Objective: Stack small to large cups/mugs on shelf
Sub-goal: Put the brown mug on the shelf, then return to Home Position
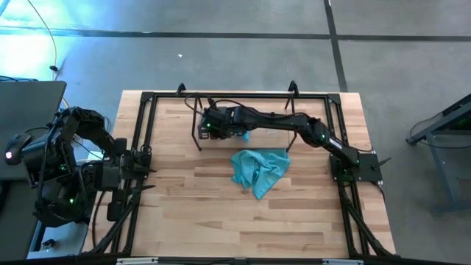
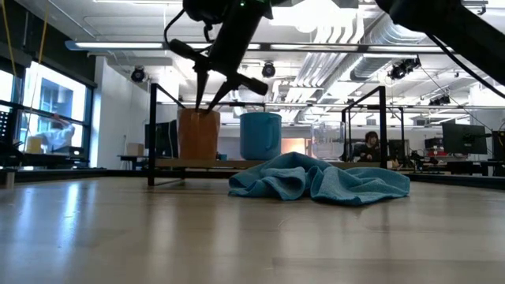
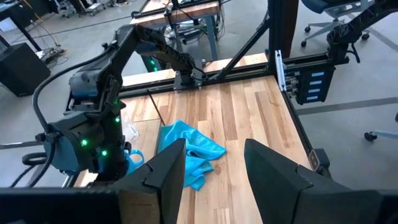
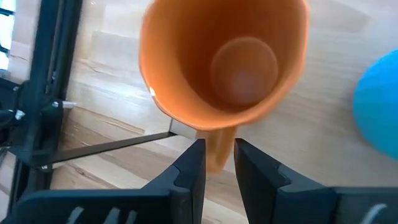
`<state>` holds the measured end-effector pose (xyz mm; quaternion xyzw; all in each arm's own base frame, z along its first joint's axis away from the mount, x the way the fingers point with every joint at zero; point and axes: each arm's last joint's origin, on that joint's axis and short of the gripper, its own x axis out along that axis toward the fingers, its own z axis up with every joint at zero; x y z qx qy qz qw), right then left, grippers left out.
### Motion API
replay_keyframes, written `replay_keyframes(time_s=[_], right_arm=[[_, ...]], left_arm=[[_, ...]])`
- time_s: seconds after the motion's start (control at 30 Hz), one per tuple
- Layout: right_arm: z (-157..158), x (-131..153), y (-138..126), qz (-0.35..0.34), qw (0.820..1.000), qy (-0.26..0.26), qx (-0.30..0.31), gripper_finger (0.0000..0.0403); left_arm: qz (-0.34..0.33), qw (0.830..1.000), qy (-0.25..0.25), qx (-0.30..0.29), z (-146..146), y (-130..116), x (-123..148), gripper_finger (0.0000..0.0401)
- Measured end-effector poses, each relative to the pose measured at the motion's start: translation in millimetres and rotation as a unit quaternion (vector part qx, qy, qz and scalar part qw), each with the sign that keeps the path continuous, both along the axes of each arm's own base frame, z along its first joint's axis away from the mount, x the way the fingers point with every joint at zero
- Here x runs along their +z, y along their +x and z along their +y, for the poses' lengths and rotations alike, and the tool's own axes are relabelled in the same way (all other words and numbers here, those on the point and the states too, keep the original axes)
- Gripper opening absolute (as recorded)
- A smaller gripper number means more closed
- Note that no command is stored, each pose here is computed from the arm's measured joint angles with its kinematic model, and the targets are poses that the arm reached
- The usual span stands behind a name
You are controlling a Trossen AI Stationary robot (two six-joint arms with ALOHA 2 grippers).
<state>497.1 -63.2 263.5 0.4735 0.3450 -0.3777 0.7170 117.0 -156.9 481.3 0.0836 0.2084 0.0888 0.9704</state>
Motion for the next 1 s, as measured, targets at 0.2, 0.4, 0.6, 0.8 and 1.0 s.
replay_keyframes(time_s=[0.2,0.4,0.6,0.8,1.0], right_arm=[[-0.2,8.2,-1.2,-0.013,1.000,-0.014,0.001,0.0080],[5.9,10.7,-1.5,-0.014,1.000,-0.014,0.011,0.0111],[10.6,34.4,-10.5,-0.034,0.999,-0.025,0.027,0.0135],[17.0,81.3,-33.1,-0.066,0.993,-0.084,0.046,0.0135],[34.9,140.3,-70.9,-0.091,0.974,-0.186,0.097,0.0135]], left_arm=[[0.000,1.000,0.000,0.000,0.0,0.0,0.0,0.0154],[0.000,1.000,0.000,0.000,0.0,0.0,0.0,0.0154],[0.000,1.000,0.000,0.000,0.0,0.0,0.0,0.0154],[-0.011,1.000,0.009,0.007,0.6,0.2,0.7,0.0154],[-0.046,0.998,0.030,0.034,2.4,0.5,2.8,0.0154]])
